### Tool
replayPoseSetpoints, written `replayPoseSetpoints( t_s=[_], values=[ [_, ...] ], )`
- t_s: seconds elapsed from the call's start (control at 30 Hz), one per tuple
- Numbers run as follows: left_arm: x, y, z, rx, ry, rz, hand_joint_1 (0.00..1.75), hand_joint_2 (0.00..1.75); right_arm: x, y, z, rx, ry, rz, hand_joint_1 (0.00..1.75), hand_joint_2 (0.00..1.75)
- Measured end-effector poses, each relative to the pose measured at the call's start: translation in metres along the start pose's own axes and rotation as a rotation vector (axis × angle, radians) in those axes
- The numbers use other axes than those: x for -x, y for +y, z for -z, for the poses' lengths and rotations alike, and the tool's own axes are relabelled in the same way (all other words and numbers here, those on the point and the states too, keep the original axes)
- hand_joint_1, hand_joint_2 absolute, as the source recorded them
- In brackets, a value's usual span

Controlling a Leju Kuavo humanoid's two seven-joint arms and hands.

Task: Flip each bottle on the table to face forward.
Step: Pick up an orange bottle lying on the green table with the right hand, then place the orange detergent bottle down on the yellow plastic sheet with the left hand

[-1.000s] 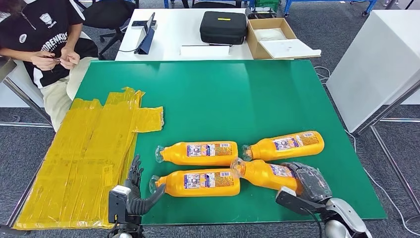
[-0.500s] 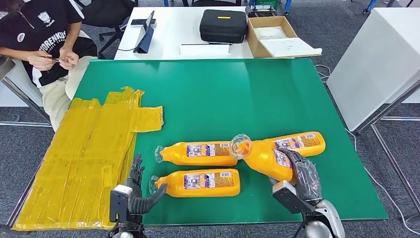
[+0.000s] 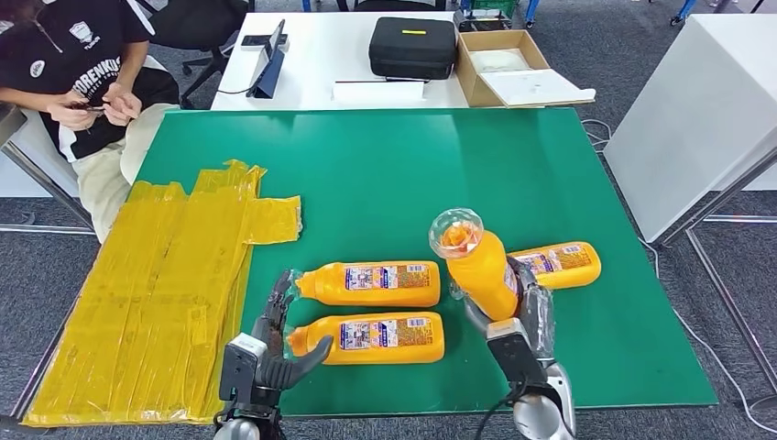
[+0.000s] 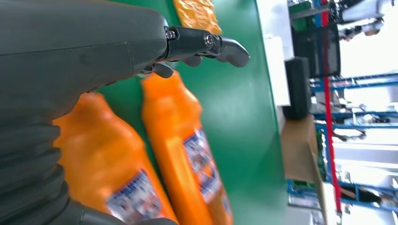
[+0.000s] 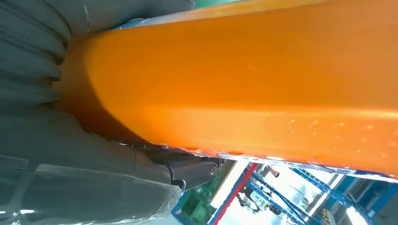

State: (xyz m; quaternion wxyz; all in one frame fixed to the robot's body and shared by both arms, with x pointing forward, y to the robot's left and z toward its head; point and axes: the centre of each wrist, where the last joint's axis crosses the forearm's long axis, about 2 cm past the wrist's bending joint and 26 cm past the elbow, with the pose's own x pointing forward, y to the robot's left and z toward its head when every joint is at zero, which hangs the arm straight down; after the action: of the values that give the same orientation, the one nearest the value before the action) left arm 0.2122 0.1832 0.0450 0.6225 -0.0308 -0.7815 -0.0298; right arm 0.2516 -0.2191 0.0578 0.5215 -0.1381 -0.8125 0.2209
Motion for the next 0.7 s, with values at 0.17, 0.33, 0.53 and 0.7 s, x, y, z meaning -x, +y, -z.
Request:
replayPoseSetpoints(
  t_s=[0.17,0.33,0.53,0.7],
  values=[
    [-0.022,-0.010,0.022,0.103,-0.043,-0.031,0.00,1.75,-0.018,0.031,0.023,0.025,-0.017,0.075,1.75,1.75],
    [-0.044,-0.021,0.046,0.193,-0.120,-0.031,0.00,1.75,-0.035,0.058,0.028,0.004,-0.030,0.129,1.75,1.75],
    [-0.068,-0.035,0.071,0.274,-0.209,-0.027,0.00,1.75,-0.049,0.077,0.035,-0.042,-0.050,0.158,1.75,1.75],
    [-0.078,-0.044,0.082,0.321,-0.253,-0.036,0.00,1.75,-0.054,0.087,0.032,-0.088,-0.056,0.155,1.75,1.75]
  ],
)
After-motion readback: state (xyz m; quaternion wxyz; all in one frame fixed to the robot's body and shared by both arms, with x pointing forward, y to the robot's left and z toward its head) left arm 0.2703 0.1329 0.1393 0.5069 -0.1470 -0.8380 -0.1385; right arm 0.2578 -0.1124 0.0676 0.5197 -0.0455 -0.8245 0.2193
